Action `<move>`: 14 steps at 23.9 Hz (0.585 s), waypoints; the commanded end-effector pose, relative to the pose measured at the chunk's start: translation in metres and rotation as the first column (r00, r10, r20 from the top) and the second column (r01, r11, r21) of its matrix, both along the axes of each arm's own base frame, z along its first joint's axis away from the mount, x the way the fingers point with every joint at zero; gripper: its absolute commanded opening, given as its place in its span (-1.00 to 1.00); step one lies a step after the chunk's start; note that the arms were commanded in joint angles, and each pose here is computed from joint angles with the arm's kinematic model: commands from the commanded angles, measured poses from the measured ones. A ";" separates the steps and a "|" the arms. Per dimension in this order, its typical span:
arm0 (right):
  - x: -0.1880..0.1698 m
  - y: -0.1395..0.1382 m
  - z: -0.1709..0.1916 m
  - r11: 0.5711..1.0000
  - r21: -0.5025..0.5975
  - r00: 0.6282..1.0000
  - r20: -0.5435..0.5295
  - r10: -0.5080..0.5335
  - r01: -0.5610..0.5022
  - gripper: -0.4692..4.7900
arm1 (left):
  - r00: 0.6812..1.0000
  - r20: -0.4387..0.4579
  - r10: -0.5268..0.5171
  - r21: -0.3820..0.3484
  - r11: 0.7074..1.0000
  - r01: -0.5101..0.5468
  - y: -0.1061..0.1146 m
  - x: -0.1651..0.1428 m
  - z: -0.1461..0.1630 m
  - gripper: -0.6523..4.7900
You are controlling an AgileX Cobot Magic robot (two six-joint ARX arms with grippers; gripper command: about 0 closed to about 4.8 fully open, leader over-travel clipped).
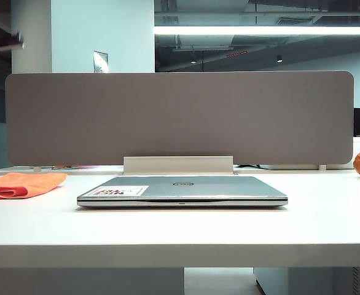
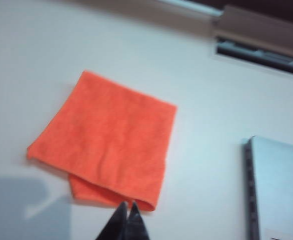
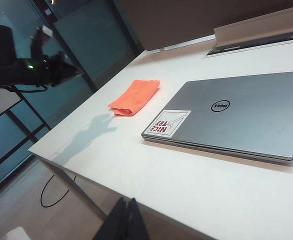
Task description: Pick up the orange rag and put it over the laptop.
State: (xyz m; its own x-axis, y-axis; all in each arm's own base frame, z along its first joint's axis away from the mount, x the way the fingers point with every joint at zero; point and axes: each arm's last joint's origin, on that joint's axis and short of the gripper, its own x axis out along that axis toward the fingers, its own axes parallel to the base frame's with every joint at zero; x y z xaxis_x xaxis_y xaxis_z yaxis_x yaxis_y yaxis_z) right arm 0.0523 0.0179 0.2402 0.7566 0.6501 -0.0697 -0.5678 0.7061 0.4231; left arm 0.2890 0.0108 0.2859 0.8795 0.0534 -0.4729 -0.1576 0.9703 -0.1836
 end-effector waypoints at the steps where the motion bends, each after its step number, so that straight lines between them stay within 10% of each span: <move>1: -0.001 0.000 0.003 1.000 0.001 1.000 0.016 0.005 -0.005 -0.84 | 0.998 -0.038 0.047 -0.113 0.992 -0.051 0.015 0.018 -0.010 -0.78; 14: -0.001 0.000 0.003 1.000 0.000 1.000 0.016 0.004 -0.004 -0.84 | 0.988 -0.134 0.074 -0.287 0.952 -0.110 0.069 0.077 -0.042 -0.76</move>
